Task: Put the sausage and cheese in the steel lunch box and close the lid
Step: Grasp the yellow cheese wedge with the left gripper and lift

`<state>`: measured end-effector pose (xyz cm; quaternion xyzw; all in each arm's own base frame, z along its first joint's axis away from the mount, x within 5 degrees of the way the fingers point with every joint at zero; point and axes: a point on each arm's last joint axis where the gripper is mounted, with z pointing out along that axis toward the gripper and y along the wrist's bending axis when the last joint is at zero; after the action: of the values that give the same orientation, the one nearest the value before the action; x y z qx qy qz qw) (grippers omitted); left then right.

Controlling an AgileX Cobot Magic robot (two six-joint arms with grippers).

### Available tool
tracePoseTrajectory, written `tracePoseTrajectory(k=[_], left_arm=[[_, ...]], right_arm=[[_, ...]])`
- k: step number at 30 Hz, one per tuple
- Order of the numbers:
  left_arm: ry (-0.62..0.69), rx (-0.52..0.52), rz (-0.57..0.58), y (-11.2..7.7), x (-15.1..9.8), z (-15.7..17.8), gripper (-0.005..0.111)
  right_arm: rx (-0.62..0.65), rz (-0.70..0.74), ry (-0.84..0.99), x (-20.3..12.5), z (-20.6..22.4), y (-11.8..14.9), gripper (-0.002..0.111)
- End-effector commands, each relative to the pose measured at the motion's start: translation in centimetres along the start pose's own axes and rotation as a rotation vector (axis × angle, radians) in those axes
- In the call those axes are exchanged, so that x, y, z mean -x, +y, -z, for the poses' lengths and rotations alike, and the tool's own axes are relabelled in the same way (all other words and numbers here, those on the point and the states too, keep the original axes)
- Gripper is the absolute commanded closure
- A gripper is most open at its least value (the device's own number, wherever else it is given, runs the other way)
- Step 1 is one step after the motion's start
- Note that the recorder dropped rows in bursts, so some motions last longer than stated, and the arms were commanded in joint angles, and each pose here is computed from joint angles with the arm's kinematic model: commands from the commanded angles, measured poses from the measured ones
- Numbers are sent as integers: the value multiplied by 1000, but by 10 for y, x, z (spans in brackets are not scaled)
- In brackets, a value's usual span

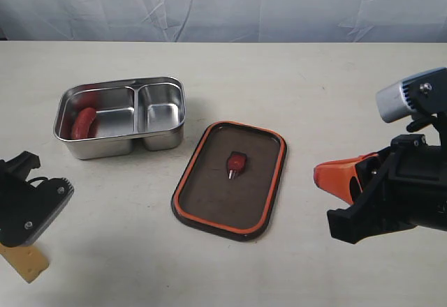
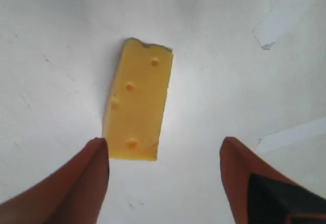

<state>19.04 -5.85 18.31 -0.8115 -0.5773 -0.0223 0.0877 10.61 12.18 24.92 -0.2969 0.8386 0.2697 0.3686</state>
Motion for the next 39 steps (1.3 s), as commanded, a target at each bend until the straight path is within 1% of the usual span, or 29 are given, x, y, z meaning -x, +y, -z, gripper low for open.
tracePoseTrajectory(k=[1, 4, 13, 19, 25, 29, 31, 34, 35, 36, 37, 39], left_arm=[[-7, 31, -29, -3, 2, -8, 46], [6, 52, -92, -4, 2, -15, 46], [16, 182, -129, 1, 4, -26, 46], [16, 175, -130, 1, 4, -27, 46], [16, 110, -144, 2, 5, -41, 46], [13, 151, -148, 7, 6, -42, 46], [12, 155, -146, 7, 6, -42, 50], [14, 155, -148, 7, 6, -42, 68], [13, 155, -147, 7, 6, -42, 76], [6, 149, -132, 6, 6, -42, 80], [0, 137, -124, 5, 7, -43, 81], [-5, 126, -119, 4, 7, -43, 79]], right_arm=[[-8, 6, -6, -1, 1, -1, 108], [-8, 6, -6, -1, 1, -1, 108], [-8, 6, -6, -1, 1, -1, 108], [-8, 6, -6, -1, 1, -1, 108], [-7, 6, -3, -1, 1, -1, 108], [-7, 6, -3, -1, 1, -1, 108], [-7, 6, -3, -1, 1, -1, 108], [-7, 6, -3, -1, 1, -1, 108], [-7, 6, -3, -1, 1, -1, 108], [-7, 6, -3, -1, 1, -1, 108], [-7, 6, -3, -1, 1, -1, 108], [-7, 6, -3, -1, 1, -1, 108]])
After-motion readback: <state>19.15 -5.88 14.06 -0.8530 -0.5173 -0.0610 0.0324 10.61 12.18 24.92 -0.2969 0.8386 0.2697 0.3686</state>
